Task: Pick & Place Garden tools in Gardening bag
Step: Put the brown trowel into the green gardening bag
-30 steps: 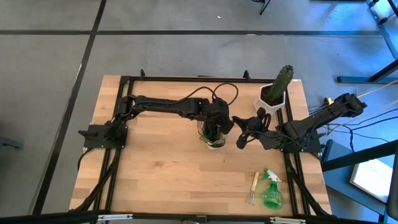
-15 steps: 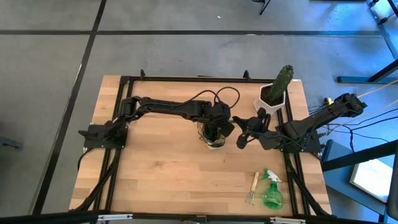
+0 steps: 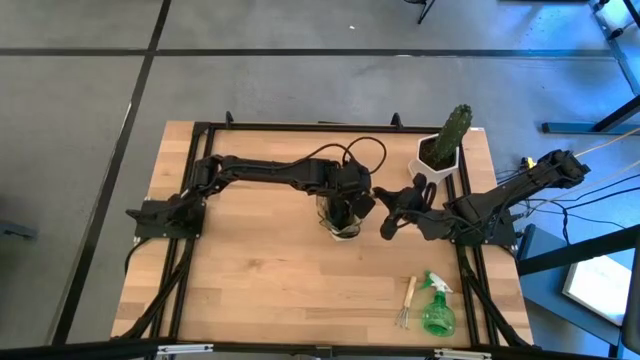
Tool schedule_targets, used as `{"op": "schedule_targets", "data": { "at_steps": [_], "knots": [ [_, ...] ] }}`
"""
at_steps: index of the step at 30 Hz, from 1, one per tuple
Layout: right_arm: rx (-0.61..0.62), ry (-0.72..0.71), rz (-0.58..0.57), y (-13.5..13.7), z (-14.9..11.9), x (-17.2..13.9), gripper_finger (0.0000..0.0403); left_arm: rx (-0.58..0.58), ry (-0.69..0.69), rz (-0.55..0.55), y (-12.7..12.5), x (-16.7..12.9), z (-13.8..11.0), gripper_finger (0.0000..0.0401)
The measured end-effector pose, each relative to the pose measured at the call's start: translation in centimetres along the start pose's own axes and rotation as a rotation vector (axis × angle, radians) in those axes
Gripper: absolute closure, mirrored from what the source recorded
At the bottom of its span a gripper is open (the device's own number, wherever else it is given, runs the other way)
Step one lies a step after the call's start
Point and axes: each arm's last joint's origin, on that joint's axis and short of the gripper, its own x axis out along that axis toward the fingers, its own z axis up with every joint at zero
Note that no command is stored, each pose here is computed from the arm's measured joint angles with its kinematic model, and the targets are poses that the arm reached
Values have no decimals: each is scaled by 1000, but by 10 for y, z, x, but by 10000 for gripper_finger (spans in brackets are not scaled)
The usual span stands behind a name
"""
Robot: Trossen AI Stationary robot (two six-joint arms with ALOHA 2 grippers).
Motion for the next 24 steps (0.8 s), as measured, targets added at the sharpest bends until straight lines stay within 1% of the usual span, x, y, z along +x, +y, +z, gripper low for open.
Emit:
{"op": "schedule_targets", "data": {
  "at_steps": [4,6,14,20,24],
  "knots": [
    [16,-13,88,4,5,0,403,13,20,16,0,-1,-3,399],
    [7,-22,105,6,7,0,403,16,25,9,-1,-1,-4,399],
    [-23,-19,95,7,5,1,403,35,27,3,-5,-2,-8,399],
    [-65,-25,86,19,-2,10,403,51,32,12,-4,-2,-8,399],
    [-94,-55,55,27,-5,14,403,61,37,18,-4,-2,-9,399]
  ]
}}
